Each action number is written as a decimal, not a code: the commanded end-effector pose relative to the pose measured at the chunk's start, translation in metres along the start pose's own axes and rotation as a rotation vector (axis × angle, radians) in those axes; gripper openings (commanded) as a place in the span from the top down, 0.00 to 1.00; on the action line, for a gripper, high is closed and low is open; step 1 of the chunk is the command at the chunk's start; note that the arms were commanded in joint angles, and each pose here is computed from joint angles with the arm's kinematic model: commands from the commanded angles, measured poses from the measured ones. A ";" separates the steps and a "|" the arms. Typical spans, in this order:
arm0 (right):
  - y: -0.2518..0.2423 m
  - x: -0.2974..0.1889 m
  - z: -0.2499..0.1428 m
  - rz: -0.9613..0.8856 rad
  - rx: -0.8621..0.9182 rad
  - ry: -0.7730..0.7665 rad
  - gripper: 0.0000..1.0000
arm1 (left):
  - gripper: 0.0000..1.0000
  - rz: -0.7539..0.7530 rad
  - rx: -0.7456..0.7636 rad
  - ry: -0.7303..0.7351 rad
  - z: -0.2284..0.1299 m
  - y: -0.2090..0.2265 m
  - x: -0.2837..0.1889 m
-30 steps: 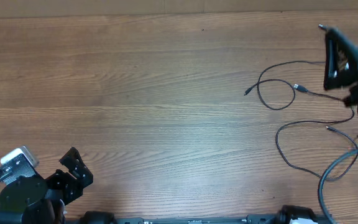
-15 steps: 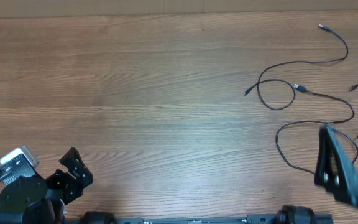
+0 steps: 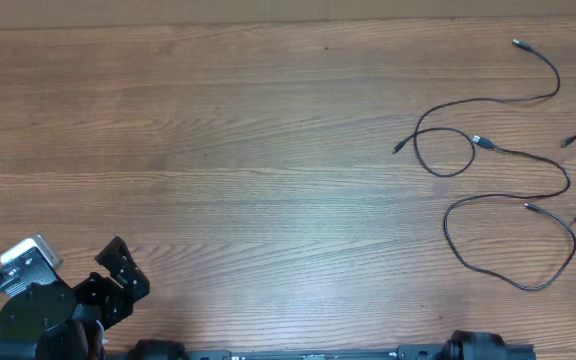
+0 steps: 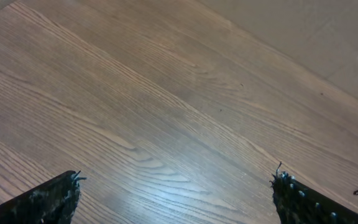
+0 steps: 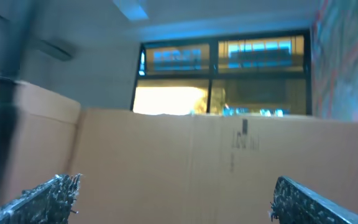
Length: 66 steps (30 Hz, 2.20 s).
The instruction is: Untangle cables
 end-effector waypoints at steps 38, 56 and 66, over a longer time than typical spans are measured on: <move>-0.044 0.033 -0.066 0.135 0.008 -0.116 0.00 | 0.00 0.011 0.014 -0.016 0.002 0.002 -0.002; -0.065 0.038 -0.114 0.034 0.078 0.078 0.00 | 0.00 0.011 0.013 -0.016 0.002 0.002 -0.002; -0.068 0.039 -0.116 0.011 0.072 0.082 0.00 | 0.00 0.011 0.013 -0.016 0.002 0.002 -0.002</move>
Point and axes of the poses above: each gripper's point midway between its finger pads, its own x axis out along the fingers, its own y axis along the line the jaws close on, z = x × y, the point moved 3 cm from there along -x, back along the fingers, and after that the axes turned 13 degrees about x, right-handed, at the moved point
